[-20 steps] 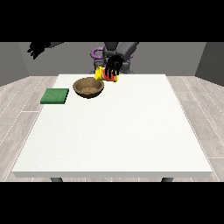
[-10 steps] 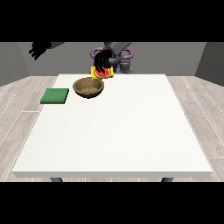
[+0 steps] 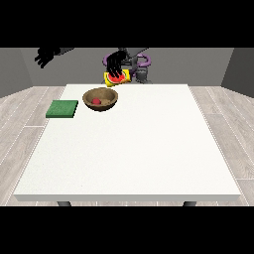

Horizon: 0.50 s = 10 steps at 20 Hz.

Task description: Pick the cup and pour the ball into the bowl, then pick the bowl and place it on the pad

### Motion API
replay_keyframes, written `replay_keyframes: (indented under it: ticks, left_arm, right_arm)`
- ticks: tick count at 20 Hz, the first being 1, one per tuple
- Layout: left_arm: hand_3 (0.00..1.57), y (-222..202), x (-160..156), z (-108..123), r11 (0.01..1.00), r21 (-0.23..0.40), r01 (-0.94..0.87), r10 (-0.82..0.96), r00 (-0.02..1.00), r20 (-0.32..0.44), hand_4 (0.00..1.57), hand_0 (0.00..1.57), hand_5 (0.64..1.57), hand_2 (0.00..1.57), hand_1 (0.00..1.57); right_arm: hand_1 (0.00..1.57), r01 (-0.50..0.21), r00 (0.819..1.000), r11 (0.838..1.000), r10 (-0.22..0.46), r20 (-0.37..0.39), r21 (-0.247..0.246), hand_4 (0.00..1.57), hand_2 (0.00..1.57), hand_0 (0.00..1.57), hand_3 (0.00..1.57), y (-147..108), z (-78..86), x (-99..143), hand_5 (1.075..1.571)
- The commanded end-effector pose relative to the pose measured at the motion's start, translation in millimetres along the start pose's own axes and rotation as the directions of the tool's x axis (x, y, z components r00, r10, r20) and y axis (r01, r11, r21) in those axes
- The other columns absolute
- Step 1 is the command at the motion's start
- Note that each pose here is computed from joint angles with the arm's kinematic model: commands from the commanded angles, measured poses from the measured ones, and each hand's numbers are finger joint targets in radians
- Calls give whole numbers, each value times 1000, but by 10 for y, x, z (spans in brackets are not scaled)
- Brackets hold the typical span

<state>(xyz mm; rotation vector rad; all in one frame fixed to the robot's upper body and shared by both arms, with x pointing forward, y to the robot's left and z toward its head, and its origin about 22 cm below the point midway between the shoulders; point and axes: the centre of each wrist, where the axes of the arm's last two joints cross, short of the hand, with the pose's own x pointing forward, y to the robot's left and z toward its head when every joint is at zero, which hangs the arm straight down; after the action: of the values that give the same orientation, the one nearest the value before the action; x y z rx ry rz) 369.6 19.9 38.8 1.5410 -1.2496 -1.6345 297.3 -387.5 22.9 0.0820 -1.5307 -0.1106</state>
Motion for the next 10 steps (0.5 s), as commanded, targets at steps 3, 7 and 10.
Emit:
replay_keyframes:
  ticks: [3,7,10]
  left_arm:
    - [1563,-46,-495,-48,913,53,-405,408,903,-133,1168,805,1561,1571,805]
    - [884,-40,-1191,-116,692,175,-700,722,665,-192,1299,798,1555,1187,798]
    - [0,169,-1513,-165,412,301,-860,910,375,-175,1180,0,1551,0,0]
  right_arm:
    - [0,2,999,998,-6,-53,-71,737,0,0,178,-181,287,-217,1553]
    - [0,-1,998,994,-7,-65,-112,762,0,0,114,-186,331,-258,1556]
    - [0,-3,998,993,-5,-68,-118,784,0,0,0,-134,310,-283,1557]
